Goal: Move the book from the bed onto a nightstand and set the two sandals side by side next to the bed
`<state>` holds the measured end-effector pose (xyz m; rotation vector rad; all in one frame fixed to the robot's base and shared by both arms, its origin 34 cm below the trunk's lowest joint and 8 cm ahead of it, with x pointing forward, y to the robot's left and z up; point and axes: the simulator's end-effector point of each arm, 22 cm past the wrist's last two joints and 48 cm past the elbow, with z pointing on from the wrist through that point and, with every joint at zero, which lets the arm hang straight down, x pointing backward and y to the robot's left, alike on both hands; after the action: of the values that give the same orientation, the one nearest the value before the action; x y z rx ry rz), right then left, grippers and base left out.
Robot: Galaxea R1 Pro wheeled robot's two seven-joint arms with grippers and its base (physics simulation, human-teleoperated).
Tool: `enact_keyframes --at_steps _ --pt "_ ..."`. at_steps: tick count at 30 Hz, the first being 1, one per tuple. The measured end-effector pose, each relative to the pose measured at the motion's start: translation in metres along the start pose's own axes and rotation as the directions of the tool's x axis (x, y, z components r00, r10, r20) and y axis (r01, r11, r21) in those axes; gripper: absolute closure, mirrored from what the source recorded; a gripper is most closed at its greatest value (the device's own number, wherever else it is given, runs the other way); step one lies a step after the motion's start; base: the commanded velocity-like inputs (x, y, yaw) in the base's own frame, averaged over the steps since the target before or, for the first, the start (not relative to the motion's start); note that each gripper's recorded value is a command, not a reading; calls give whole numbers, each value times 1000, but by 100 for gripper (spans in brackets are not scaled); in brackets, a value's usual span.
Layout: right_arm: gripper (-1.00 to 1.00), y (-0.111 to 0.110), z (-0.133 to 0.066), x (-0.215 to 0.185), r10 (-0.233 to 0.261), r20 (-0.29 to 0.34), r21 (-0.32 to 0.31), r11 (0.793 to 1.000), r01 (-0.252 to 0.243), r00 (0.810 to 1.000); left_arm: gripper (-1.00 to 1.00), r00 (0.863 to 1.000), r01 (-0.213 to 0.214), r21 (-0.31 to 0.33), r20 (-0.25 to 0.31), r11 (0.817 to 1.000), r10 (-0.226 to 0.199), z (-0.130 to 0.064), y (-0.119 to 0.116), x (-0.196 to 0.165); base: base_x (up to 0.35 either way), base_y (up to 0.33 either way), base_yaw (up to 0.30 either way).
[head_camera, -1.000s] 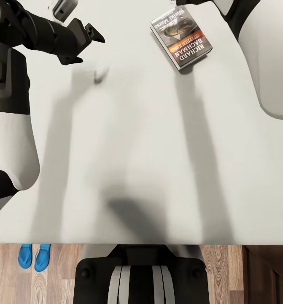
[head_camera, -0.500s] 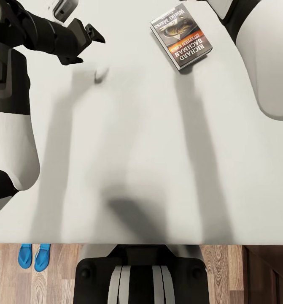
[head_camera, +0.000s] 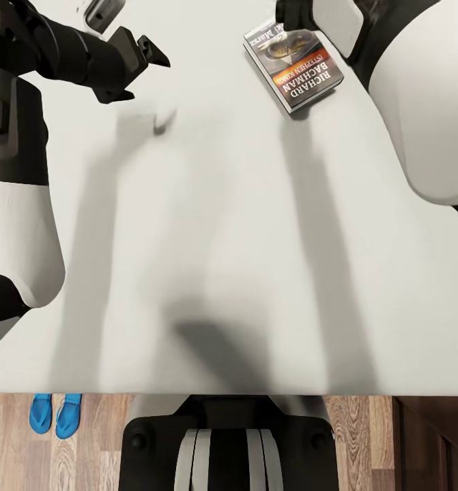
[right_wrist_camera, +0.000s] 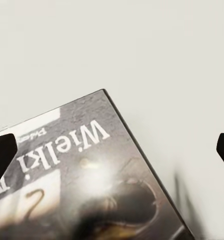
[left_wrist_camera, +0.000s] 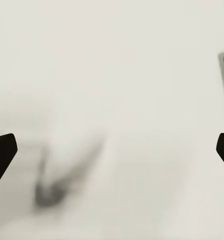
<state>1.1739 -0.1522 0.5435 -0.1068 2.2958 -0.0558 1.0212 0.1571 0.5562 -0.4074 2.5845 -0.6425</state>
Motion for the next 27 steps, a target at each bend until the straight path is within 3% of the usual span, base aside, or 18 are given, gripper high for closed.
enact_keyframes --at_steps 27 --pt "-100 1 3 18 -5 -32 -1 1000 4 999 -100 1000 -2 0 1 1000 2 0 -1 0 -13 0 0"
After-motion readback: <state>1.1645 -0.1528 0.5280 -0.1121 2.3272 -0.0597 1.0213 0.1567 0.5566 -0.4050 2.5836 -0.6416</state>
